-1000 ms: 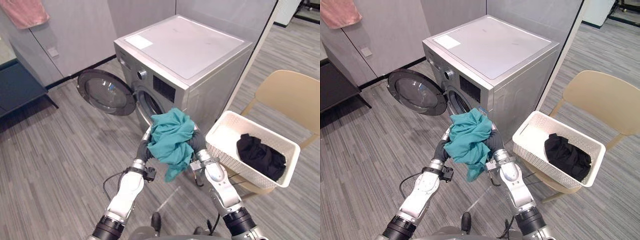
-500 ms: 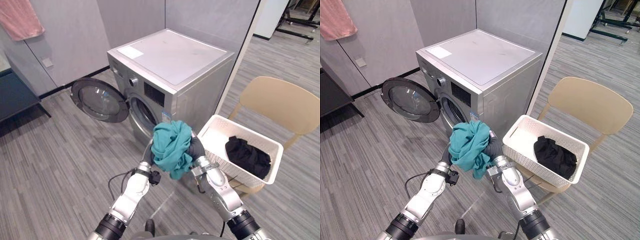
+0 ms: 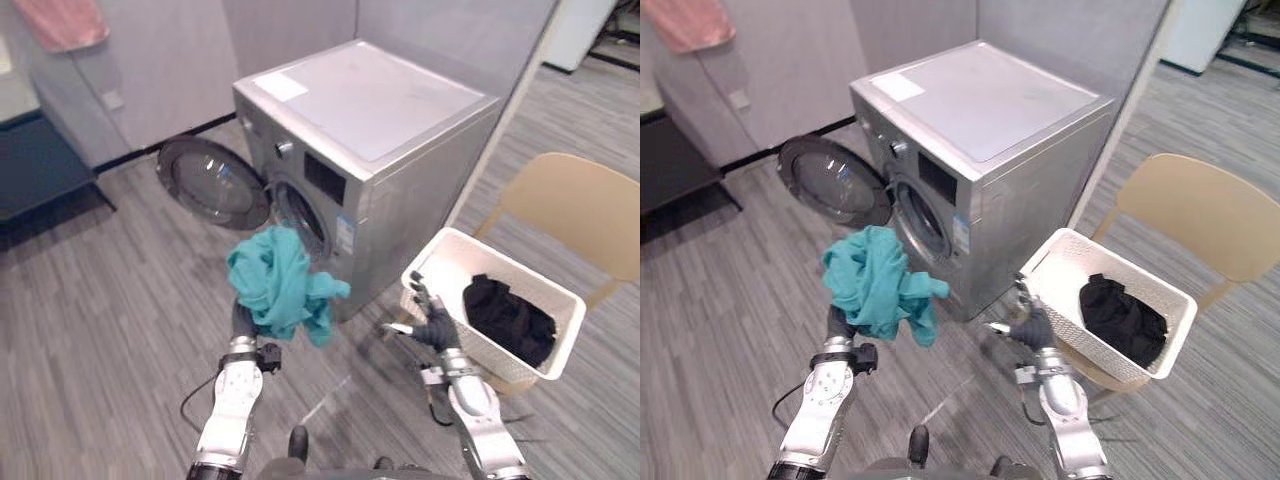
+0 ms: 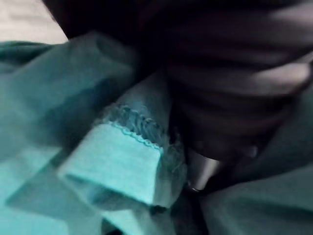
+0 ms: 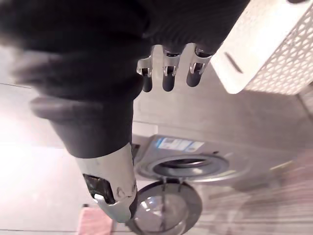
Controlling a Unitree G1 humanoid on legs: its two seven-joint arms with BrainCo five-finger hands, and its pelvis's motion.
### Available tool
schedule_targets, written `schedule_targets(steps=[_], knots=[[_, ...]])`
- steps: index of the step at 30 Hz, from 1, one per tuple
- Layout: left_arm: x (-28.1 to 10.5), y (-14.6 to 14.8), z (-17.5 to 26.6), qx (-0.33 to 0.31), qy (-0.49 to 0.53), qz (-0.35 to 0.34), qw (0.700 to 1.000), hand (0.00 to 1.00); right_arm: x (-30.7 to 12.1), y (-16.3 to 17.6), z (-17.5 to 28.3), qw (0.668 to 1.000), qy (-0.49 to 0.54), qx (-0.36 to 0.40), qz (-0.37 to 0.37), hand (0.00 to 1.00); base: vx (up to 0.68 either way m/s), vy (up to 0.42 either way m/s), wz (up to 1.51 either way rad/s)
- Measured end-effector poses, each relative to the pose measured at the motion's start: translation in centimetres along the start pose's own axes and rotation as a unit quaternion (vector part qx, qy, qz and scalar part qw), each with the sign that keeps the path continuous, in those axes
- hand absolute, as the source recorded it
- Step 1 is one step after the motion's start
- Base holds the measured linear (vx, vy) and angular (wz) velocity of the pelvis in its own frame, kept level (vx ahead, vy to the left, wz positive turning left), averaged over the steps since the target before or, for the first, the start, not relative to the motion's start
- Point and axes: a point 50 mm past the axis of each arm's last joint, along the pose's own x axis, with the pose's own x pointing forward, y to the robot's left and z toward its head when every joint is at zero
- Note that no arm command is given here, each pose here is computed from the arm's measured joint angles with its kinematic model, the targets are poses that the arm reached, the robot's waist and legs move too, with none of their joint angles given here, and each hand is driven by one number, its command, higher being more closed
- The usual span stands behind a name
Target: Pick up the laundry basket with both hands and put the clothes into the washing machine.
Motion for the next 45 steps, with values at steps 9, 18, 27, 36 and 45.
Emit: schedule_targets(steps=[9, 18, 27, 36, 45], knots=[[-1.9, 0.9, -2.2, -0.007, 0.054, -0.002, 0.999, 1.00, -1.4, 0.0, -8.9, 0.975, 0.222, -0.029, -0.012, 0.00, 0.16, 0.118, 0.72], [-2.3, 1.1, -3.6, 0.024, 0.085, -0.033, 0.996, 1.00, -4.7, -0.5, -12.8, 0.941, 0.336, -0.033, -0.030, 0.00, 0.27, 0.156, 0.71], [-2.8, -4.1, -3.4, -0.008, 0.086, -0.142, 0.986, 1.00, -3.5, -0.1, -10.4, 0.962, 0.271, -0.033, -0.024, 0.00, 0.60, -0.049, 0.36], [-3.1, -6.1, -2.7, -0.019, 0.074, -0.189, 0.979, 1.00, -2.2, 0.7, -8.9, 0.971, 0.236, -0.024, -0.031, 0.00, 0.42, 0.143, -1.21], [-3.0, -5.3, -4.3, 0.021, 0.105, -0.194, 0.975, 1.00, -3.4, 3.2, -10.1, 0.963, 0.270, -0.010, -0.006, 0.00, 0.21, 0.365, -1.50]])
